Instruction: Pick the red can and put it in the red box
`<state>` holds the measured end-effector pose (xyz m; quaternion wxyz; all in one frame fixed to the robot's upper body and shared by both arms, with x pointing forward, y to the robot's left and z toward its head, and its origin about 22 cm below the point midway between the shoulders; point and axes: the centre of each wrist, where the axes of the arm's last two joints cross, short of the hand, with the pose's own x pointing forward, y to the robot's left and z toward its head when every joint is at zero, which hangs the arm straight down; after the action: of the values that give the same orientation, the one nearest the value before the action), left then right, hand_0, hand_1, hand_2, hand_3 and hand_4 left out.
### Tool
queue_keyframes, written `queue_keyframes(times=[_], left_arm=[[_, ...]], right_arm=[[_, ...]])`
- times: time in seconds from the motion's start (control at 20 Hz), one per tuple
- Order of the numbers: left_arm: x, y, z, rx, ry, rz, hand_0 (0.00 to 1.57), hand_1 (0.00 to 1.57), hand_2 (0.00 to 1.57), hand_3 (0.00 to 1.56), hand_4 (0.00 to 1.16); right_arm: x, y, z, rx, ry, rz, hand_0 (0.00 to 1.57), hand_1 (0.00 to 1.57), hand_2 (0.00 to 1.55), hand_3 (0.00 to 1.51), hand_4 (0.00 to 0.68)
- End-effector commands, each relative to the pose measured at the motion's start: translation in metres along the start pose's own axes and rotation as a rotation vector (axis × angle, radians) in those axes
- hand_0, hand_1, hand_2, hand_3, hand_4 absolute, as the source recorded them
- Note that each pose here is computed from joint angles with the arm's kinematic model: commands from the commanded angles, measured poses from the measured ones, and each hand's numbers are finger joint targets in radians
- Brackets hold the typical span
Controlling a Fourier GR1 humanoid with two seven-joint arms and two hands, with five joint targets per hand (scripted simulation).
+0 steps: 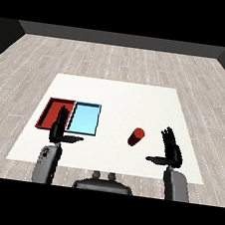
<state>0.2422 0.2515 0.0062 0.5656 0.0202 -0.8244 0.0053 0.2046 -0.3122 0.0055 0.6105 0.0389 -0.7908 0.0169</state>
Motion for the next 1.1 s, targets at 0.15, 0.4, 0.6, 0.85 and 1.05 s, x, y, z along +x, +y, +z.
queue_keyframes(times=[0.15,0.4,0.6,0.85,1.05], left_arm=[[0.007,0.004,0.0024,-0.004,-0.027,-0.003,0.00,0.00,0.00,0.00,0.00],[-0.005,0.002,0.0051,0.010,-0.041,0.005,0.00,0.00,0.00,0.00,0.00],[-0.006,0.002,0.0170,-0.007,-0.041,0.003,0.00,0.00,0.00,0.00,0.00],[0.000,0.012,-0.0060,-0.001,-0.019,0.009,0.00,0.00,0.00,0.00,0.00],[0.000,0.021,-0.0028,0.016,-0.047,0.001,0.00,0.00,0.00,0.00,0.00]], right_arm=[[-0.008,-0.025,0.014,0.002,-0.012,-0.001,0.00,0.00,0.00,0.00,0.000],[-0.016,0.002,0.005,-0.020,-0.013,-0.021,0.00,0.00,0.00,0.00,0.000],[-0.023,-0.006,0.002,-0.011,-0.011,-0.043,0.00,0.00,0.00,0.00,0.000],[-0.025,0.006,-0.016,-0.011,-0.016,-0.044,0.00,0.00,0.00,0.00,0.000],[-0.018,0.016,-0.018,0.012,0.024,-0.076,0.00,0.00,0.00,0.00,0.000]])
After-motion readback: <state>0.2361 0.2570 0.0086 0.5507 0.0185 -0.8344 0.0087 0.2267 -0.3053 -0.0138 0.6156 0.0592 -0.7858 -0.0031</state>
